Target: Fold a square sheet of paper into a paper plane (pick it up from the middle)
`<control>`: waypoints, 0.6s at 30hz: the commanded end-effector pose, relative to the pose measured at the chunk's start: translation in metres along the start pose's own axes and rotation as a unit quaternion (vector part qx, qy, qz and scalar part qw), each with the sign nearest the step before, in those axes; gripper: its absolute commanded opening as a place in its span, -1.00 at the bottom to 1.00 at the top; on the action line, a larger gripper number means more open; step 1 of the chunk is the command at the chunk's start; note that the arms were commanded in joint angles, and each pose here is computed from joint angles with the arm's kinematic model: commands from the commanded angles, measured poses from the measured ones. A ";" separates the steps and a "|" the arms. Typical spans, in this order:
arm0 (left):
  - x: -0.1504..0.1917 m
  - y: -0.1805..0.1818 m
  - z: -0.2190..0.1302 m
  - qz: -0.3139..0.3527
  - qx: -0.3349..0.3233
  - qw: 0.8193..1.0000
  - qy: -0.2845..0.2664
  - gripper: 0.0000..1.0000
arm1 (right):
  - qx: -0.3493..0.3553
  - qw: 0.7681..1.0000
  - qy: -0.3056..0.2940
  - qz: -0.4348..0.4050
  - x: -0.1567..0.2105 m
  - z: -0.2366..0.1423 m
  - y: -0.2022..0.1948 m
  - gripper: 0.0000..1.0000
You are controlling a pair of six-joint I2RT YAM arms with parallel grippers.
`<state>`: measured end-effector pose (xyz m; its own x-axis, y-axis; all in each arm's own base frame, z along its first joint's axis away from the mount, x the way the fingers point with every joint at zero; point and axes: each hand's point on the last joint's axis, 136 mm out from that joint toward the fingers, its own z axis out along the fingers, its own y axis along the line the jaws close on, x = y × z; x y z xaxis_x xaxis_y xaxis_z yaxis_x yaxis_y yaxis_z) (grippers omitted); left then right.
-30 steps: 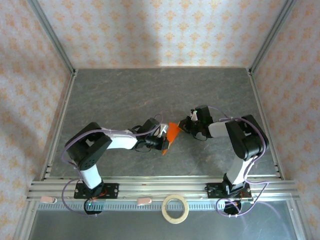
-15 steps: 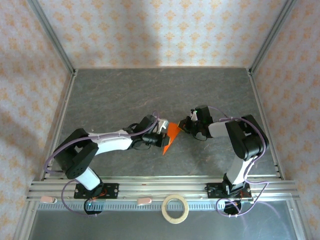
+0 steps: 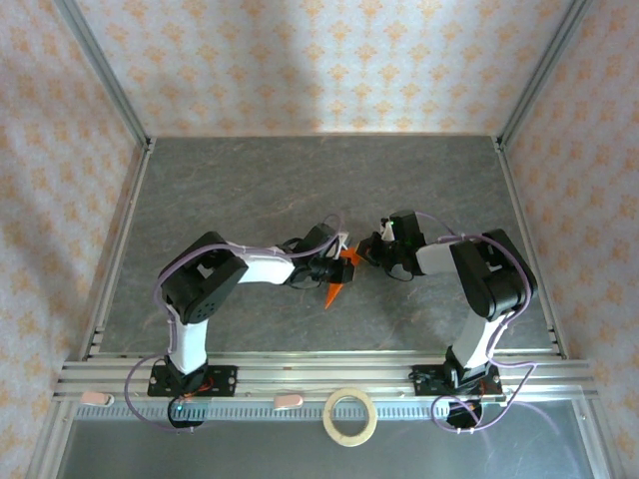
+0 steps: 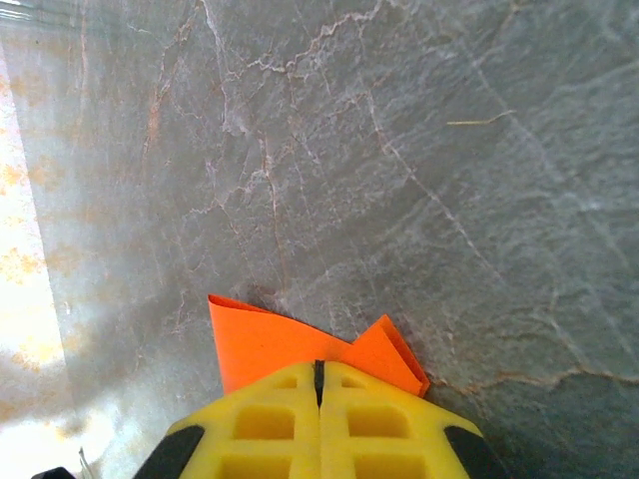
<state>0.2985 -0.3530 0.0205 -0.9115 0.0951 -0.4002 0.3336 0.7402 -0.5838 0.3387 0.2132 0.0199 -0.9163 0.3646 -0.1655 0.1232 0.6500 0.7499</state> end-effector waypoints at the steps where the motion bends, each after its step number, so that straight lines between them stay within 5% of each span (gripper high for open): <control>1: 0.037 0.017 -0.005 -0.003 -0.040 0.999 0.038 -0.82 | 0.114 0.993 0.018 0.027 0.023 0.002 -0.064 -1.00; 13: 0.070 0.025 -0.033 0.047 -0.078 0.994 0.061 -0.72 | 0.119 0.992 0.016 0.025 0.023 0.000 -0.066 -1.00; 18: 0.065 0.024 -0.027 0.039 -0.070 0.996 0.048 -0.74 | 0.076 0.997 -0.006 0.013 0.005 -0.007 -0.033 -1.00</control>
<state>0.2491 -0.3261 0.0188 -0.8914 0.1949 -0.4092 0.3959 0.7742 -0.4938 0.3385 0.2128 0.0209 -0.9170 0.3586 -0.1745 0.1141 0.6551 0.7468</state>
